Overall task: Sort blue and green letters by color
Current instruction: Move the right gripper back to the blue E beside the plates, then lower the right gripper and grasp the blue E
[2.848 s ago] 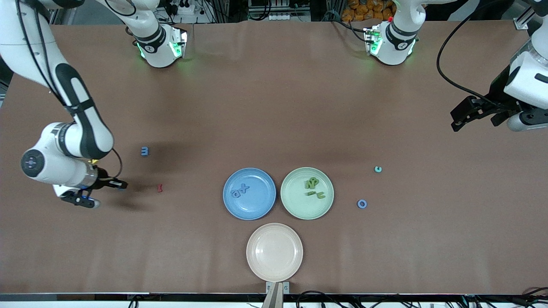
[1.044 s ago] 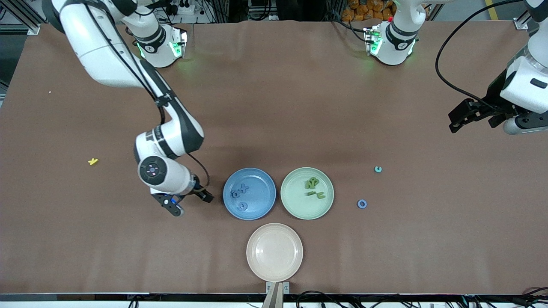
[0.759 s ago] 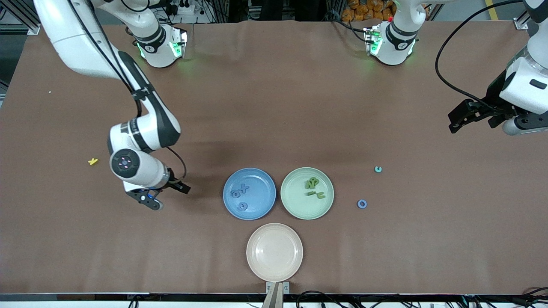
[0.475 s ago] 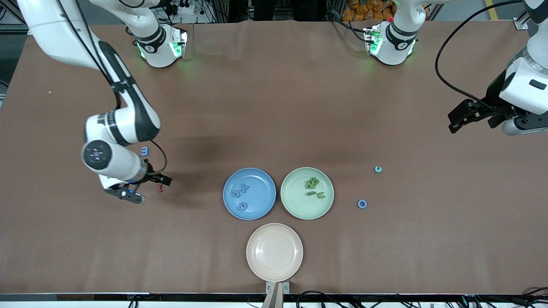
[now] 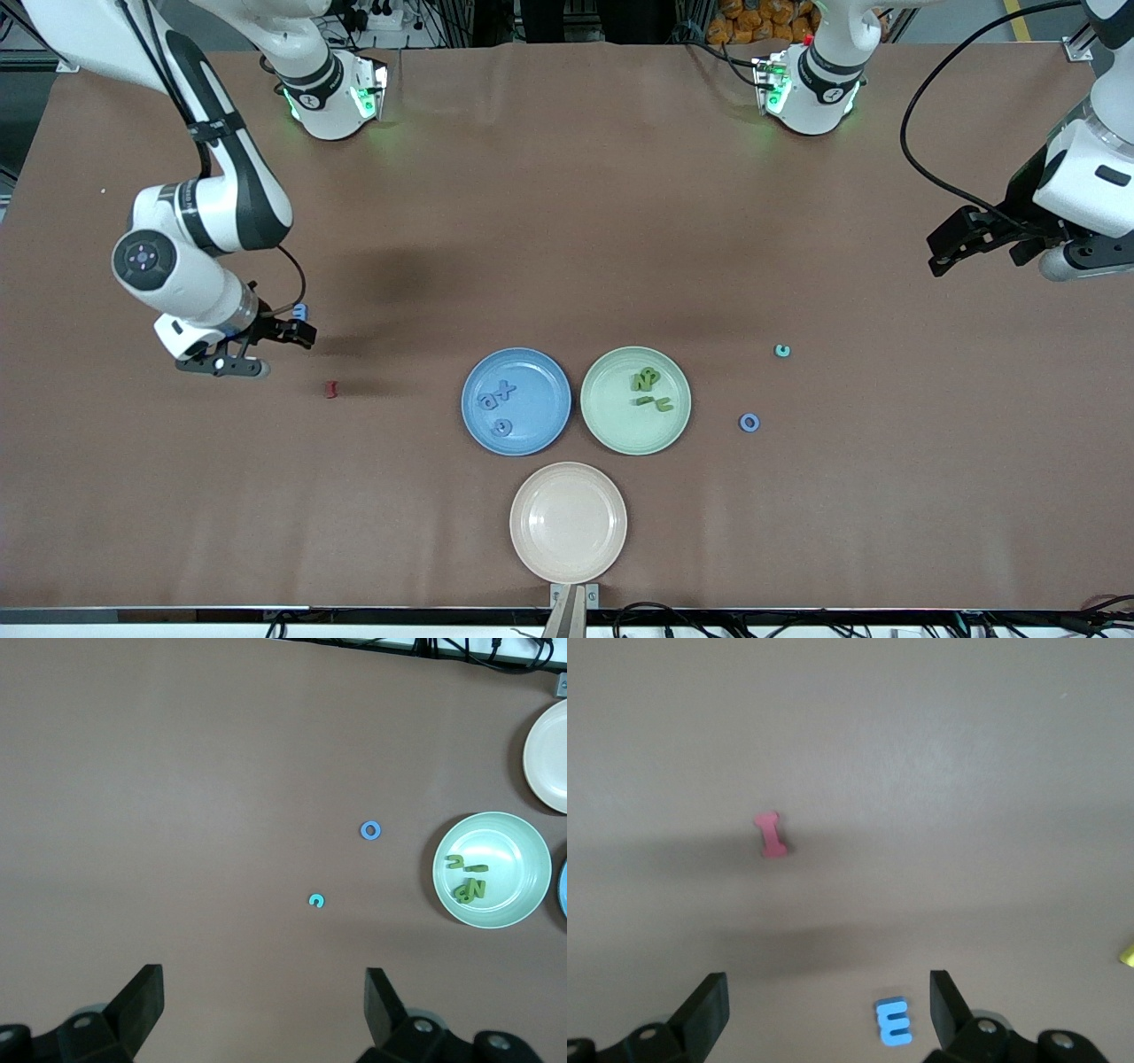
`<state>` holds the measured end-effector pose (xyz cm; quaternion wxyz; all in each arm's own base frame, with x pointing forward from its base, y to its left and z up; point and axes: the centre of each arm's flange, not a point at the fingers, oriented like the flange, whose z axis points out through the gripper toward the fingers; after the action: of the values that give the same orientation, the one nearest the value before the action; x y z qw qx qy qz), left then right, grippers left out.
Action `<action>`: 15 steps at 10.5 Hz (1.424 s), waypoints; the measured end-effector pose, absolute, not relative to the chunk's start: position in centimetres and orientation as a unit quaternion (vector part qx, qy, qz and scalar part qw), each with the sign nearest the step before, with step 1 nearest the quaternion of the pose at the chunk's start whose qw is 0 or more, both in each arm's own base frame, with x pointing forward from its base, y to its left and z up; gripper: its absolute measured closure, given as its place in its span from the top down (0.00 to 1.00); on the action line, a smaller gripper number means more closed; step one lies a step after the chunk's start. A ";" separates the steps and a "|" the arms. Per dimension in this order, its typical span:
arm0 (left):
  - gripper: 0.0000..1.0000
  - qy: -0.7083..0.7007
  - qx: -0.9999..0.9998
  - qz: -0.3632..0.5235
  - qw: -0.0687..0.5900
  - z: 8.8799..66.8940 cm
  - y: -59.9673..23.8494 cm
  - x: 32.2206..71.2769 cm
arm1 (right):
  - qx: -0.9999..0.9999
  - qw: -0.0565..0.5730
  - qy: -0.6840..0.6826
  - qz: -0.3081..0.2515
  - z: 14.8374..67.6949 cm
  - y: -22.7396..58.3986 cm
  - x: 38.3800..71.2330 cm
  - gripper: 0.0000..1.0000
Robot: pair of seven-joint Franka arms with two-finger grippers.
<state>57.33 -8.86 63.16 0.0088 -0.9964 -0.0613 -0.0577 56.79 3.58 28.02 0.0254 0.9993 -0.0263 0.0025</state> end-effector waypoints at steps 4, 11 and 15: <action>1.00 -0.061 -0.996 -0.057 0.009 63.1 -8.9 57.4 | 0.997 0.014 0.076 0.008 22.4 -1.6 51.5 1.00; 1.00 -0.061 -0.996 -0.057 0.009 63.1 -8.9 57.4 | 0.994 -0.004 0.104 -0.013 19.3 -3.6 50.0 1.00; 1.00 -0.061 -0.997 -0.055 0.009 63.1 -8.9 57.3 | 0.996 -0.011 0.090 -0.021 18.2 -3.4 49.8 1.00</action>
<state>57.27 -8.87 63.13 0.0094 -0.9966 -0.0613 -0.0549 49.79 -3.44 18.18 -0.0107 0.9956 0.0905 -0.0207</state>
